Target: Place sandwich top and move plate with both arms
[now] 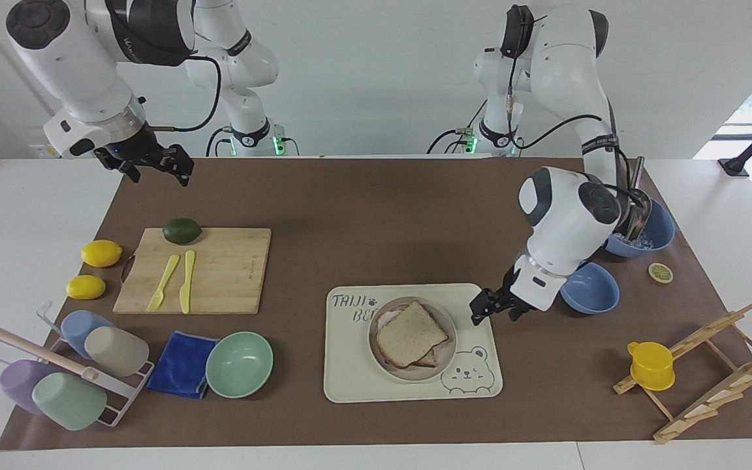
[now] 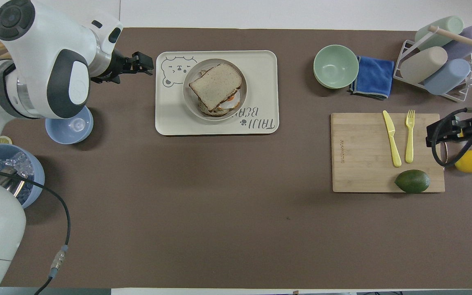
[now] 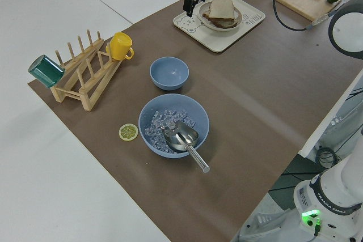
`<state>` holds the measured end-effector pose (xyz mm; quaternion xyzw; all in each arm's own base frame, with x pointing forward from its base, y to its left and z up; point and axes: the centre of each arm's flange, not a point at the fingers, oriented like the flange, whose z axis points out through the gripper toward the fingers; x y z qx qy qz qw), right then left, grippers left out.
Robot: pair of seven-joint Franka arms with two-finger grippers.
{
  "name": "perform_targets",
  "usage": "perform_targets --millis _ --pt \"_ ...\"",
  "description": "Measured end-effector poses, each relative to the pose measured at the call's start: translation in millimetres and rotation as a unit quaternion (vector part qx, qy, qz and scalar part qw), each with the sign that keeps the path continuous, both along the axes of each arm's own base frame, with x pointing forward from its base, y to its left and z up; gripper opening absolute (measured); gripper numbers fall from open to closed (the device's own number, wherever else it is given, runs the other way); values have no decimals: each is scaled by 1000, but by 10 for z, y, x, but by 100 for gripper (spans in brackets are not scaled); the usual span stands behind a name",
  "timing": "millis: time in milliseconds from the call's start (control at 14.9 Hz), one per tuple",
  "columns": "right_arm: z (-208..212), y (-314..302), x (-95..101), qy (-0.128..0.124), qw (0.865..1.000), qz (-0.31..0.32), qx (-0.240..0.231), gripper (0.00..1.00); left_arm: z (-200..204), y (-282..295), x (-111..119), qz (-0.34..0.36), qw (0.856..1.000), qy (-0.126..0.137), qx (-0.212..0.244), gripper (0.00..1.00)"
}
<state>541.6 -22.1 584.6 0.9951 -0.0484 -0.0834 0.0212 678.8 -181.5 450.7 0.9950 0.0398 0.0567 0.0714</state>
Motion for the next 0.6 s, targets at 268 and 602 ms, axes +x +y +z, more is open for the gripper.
perform_targets --millis 268,602 --pt "0 0 0 0 1000 0 0 100 279 185 -206 -7 999 41 35 100" --pt "0 0 0 0 1000 0 0 100 1105 495 -670 -5 996 65 64 100"
